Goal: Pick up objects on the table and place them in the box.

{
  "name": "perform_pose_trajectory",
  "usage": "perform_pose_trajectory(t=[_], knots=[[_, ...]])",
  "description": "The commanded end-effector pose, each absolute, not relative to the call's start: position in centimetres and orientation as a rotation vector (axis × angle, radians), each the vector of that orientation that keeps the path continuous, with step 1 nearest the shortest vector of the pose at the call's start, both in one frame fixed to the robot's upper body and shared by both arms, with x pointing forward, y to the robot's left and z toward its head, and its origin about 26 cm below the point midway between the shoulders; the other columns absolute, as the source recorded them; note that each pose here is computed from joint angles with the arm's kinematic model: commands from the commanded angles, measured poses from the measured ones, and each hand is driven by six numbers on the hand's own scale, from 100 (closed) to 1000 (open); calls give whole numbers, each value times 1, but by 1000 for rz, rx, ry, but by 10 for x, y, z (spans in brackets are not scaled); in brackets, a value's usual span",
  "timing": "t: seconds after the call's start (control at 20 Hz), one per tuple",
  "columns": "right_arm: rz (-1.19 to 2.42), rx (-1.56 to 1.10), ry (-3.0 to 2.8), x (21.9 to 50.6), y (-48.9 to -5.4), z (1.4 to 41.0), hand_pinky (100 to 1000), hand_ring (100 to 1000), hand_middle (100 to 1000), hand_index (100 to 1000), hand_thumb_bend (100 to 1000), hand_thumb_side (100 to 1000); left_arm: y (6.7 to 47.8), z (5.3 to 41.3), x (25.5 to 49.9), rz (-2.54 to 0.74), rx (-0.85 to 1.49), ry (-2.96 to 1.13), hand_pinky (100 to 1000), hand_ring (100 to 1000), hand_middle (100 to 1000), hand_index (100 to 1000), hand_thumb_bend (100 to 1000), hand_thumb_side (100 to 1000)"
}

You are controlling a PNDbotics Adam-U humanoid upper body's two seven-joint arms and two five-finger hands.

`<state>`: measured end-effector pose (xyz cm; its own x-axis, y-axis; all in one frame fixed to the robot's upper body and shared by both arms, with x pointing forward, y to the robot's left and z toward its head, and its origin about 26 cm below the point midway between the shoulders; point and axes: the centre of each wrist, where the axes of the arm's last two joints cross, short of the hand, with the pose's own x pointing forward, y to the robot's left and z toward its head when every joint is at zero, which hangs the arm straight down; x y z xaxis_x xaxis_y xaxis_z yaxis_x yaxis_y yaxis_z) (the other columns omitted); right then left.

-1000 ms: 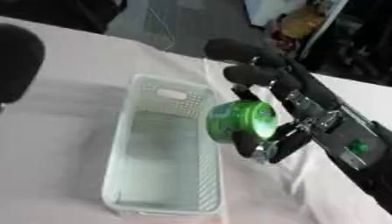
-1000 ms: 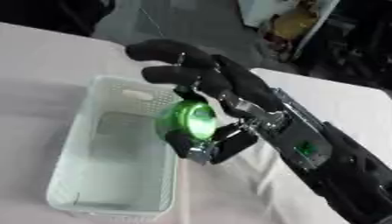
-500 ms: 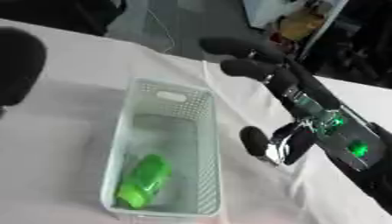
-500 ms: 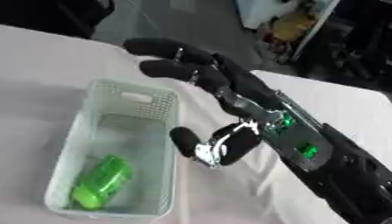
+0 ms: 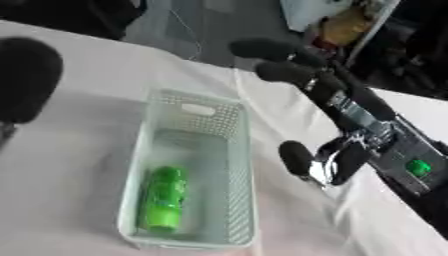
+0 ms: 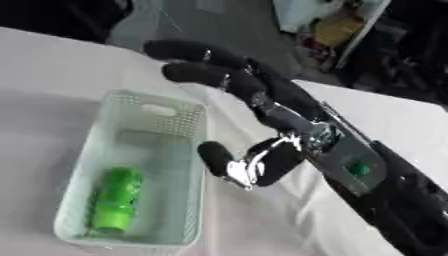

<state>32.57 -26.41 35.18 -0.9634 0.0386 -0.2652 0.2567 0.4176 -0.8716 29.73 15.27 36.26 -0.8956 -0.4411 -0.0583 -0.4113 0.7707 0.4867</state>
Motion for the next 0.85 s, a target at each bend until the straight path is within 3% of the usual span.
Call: perform_pose_trajectory(t=[0.05, 0.1, 0.15, 0.4, 0.45, 0.5, 0.85], knots=[[-1570, 204, 2477, 317, -264, 342, 996, 932, 969, 1000, 100, 489, 159, 360, 296, -801, 752, -2875, 636, 668, 911, 808, 755, 869], [-1583, 185, 2492, 314, -266, 334, 996, 932, 969, 1000, 100, 266, 162, 355, 297, -809, 763, -2851, 636, 668, 911, 808, 595, 893], [-1594, 174, 2513, 312, -268, 327, 968, 914, 960, 1000, 100, 489, 165, 351, 299, -820, 776, -2827, 638, 670, 909, 809, 754, 870], [-1627, 160, 2578, 296, -279, 309, 908, 880, 947, 1000, 100, 478, 183, 325, 306, -869, 840, -2705, 641, 673, 906, 810, 755, 870], [-1630, 158, 2591, 295, -282, 306, 893, 871, 945, 1000, 100, 555, 187, 320, 307, -876, 855, -2680, 642, 674, 905, 811, 756, 869], [-1631, 153, 2605, 295, -284, 303, 892, 870, 945, 1000, 100, 480, 191, 315, 308, -878, 872, -2654, 642, 674, 905, 811, 756, 869], [-1593, 107, 2684, 292, -298, 290, 877, 863, 942, 1000, 100, 488, 218, 290, 311, -858, 989, -2497, 645, 677, 902, 812, 756, 870]])
